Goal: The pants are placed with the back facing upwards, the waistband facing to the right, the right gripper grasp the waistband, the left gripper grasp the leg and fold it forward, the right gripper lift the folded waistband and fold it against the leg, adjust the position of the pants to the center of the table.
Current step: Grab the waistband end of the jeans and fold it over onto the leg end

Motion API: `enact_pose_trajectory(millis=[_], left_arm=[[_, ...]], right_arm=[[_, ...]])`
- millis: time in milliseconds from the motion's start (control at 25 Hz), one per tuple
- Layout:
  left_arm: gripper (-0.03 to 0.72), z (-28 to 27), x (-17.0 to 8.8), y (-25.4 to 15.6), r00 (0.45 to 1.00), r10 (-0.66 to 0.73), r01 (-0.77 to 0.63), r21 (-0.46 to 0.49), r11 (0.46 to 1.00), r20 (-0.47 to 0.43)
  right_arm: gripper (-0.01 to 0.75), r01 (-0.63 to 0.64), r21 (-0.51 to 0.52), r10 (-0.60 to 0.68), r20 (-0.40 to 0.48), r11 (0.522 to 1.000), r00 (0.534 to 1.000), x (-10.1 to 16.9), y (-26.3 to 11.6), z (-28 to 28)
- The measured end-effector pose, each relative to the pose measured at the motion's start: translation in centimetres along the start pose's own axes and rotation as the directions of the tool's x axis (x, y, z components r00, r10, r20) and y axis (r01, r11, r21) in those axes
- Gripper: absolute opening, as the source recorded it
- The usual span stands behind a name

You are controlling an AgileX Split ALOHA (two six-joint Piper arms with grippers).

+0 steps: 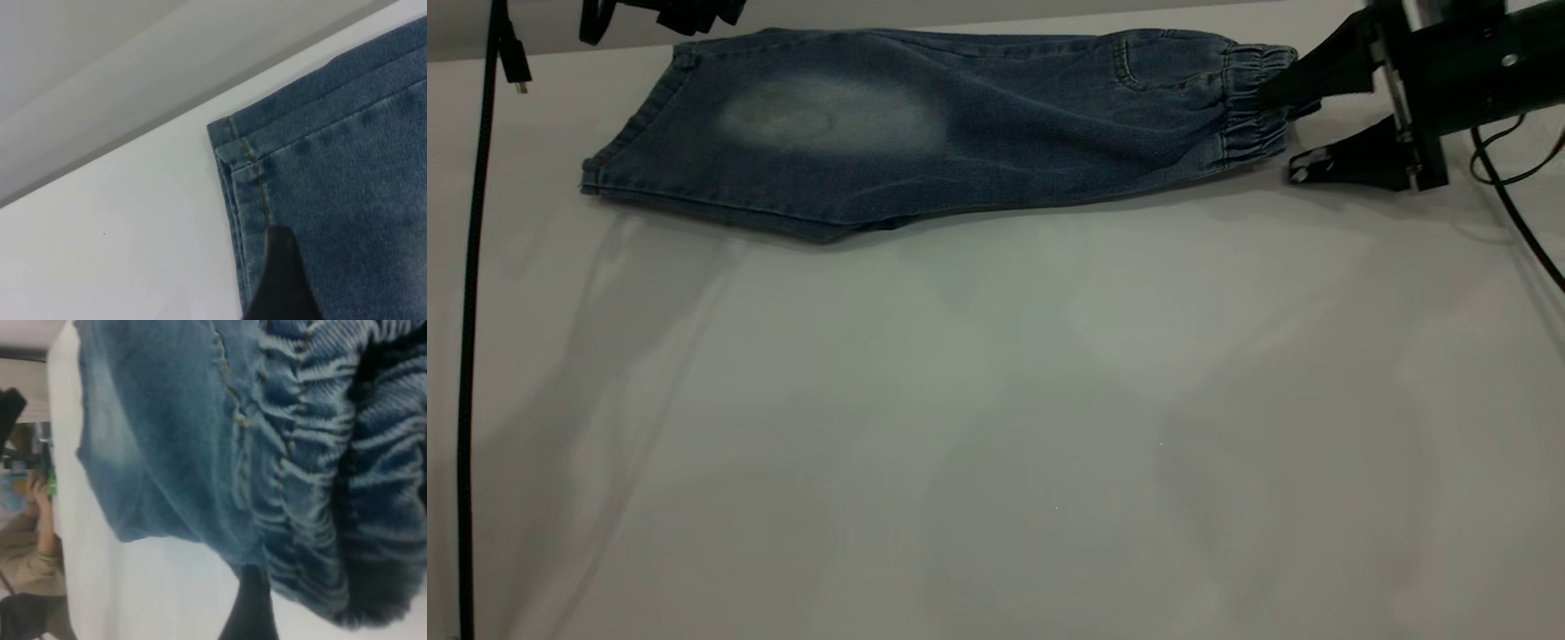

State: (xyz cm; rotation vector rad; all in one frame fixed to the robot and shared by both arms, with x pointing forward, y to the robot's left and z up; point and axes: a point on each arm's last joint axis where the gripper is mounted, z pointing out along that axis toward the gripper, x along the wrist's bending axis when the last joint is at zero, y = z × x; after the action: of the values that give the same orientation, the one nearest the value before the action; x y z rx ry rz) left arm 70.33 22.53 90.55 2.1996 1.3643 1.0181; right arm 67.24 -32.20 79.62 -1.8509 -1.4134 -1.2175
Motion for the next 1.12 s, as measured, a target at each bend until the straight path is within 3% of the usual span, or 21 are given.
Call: enact_pose_trajectory(millis=[240,760,920,1120], left_arm=[[0.479,0.0,0.0,0.0,1.0,-0.001,0.001,-0.002,1.0,0.002],[0.479,0.0,-0.1,0.0,1.0,0.0,0.0,-0.004,1.0,0.004],[0.479,-0.2,-0.9,0.4,1.0,0.013,-0.013,-0.013,1.0,0.018],[0.479,-0.8,-3.3,1.6,0.998,0.049,-0.047,-0.04,0.998,0.046]], right_arm=[[0.535,0.009,-0.018,-0.009,0.02,1.0,1.0,0.3,0.0,0.9],[0.529,-0.012,-0.082,0.007,-0.064,0.997,0.998,0.7,0.4,3.5],[0.419,-0.013,-0.085,0.008,-0.064,0.996,0.998,0.7,0.4,3.5],[0.146,0.024,-0.086,-0.029,-0.054,0.996,0.998,0.8,0.5,3.4]])
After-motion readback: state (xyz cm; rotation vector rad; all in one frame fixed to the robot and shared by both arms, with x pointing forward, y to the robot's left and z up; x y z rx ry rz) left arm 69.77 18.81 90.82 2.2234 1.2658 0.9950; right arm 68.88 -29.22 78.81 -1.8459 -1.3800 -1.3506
